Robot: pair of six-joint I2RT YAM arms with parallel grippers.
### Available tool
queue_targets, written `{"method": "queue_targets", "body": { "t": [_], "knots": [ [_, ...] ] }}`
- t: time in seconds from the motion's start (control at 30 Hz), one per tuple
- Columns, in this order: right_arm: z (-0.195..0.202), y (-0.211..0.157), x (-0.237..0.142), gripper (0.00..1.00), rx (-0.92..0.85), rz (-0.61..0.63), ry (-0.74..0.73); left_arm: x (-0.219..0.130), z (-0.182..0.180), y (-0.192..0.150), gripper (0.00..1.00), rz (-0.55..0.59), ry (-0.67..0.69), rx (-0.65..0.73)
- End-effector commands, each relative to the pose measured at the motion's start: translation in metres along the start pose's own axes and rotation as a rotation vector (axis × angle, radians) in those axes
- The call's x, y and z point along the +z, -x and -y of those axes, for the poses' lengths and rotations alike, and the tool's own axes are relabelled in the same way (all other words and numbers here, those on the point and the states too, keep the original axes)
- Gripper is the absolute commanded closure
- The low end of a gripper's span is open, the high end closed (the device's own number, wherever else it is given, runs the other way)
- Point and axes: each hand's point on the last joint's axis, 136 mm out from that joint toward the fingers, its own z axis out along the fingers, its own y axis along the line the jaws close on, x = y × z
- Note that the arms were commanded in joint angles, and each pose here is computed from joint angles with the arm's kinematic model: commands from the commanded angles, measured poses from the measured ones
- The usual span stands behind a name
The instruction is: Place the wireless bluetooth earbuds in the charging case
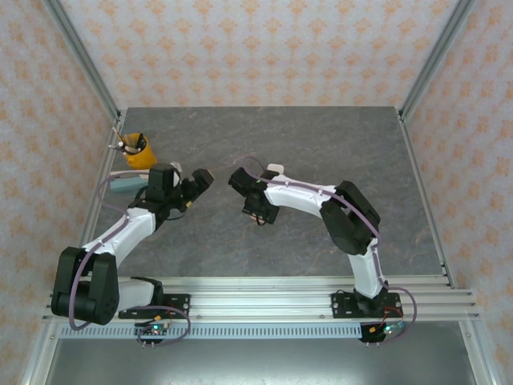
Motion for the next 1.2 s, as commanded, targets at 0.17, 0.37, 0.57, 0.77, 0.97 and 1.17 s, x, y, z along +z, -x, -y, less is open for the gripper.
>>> {"method": "queue_targets", "body": {
  "t": [0.17, 0.37, 0.57, 0.77, 0.97, 1.17],
  "knots": [
    [-0.033, 0.028, -0.02, 0.47, 0.137, 0.059, 0.092, 0.006, 0.0, -0.034, 0.0, -0.007, -0.131, 0.013],
    [-0.043, 0.036, -0.017, 0.47, 0.238, 0.01, 0.163, 0.009, 0.013, -0.051, 0.01, 0.014, -0.223, 0.087],
    [-0.044, 0.044, -0.014, 0.47, 0.323, -0.024, 0.208, 0.022, 0.034, -0.068, 0.06, -0.006, -0.311, 0.166],
    [-0.043, 0.05, -0.015, 0.48, 0.375, -0.036, 0.242, 0.039, 0.049, -0.078, 0.18, -0.013, -0.358, 0.207],
    [-0.04, 0.052, -0.014, 0.47, 0.387, -0.035, 0.25, 0.046, 0.05, -0.076, 0.22, 0.027, -0.357, 0.203],
    [-0.037, 0.06, -0.021, 0.33, 0.32, 0.008, 0.208, 0.034, 0.042, -0.053, 0.12, 0.132, -0.254, 0.185]
  ]
}}
